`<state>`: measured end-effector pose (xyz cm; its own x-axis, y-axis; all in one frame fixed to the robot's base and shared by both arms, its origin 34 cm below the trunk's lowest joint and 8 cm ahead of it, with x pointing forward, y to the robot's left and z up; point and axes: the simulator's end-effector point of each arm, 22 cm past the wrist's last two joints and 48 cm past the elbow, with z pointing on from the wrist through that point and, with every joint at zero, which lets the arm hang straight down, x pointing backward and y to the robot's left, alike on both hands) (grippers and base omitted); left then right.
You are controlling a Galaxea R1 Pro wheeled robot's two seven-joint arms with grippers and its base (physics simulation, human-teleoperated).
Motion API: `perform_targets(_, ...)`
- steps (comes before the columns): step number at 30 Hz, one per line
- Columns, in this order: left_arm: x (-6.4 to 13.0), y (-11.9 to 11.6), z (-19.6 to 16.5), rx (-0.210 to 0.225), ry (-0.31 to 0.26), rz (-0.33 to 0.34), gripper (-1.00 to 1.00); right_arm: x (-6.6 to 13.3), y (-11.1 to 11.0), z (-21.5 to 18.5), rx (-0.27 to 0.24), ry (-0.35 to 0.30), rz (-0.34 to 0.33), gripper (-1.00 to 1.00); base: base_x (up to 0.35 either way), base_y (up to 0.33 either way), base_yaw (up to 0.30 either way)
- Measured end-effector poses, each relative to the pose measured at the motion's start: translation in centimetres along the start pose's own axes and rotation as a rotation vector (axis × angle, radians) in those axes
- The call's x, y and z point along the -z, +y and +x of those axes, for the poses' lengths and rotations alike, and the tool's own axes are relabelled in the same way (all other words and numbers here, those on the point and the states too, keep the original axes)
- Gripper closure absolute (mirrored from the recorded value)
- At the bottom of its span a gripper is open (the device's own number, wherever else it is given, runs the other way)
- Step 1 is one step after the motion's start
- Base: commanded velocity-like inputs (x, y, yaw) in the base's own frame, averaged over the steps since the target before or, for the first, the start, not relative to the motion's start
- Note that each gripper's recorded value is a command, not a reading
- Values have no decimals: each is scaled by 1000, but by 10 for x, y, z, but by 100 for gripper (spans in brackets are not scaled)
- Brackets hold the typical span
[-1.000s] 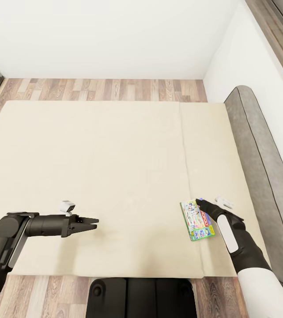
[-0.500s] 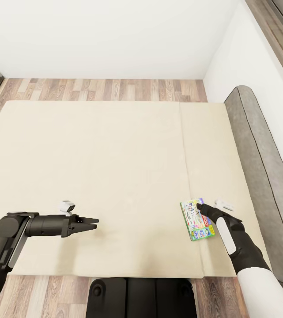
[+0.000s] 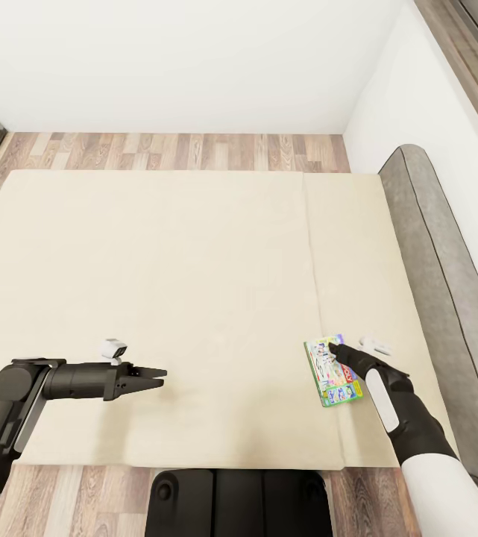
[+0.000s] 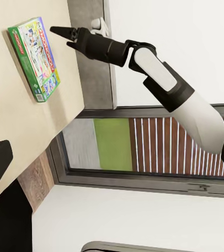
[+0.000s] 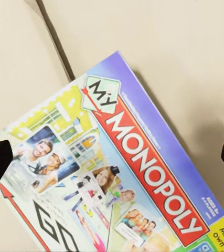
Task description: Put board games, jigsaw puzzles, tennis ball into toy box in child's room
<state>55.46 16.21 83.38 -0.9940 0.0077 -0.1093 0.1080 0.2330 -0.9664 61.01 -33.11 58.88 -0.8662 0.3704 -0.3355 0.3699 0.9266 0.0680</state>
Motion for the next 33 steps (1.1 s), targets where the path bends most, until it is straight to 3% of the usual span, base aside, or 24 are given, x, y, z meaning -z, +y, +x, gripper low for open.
perform_targets(19, -1, 0, 0, 0, 0, 2, -100, -7, -9, 20, -4, 12, 9, -100, 0, 0, 0)
perform_targets(33, -12, 3, -1, 3, -12, -9, -100, -9, 2, 27, -8, 13, -55, -100, 0, 0, 0)
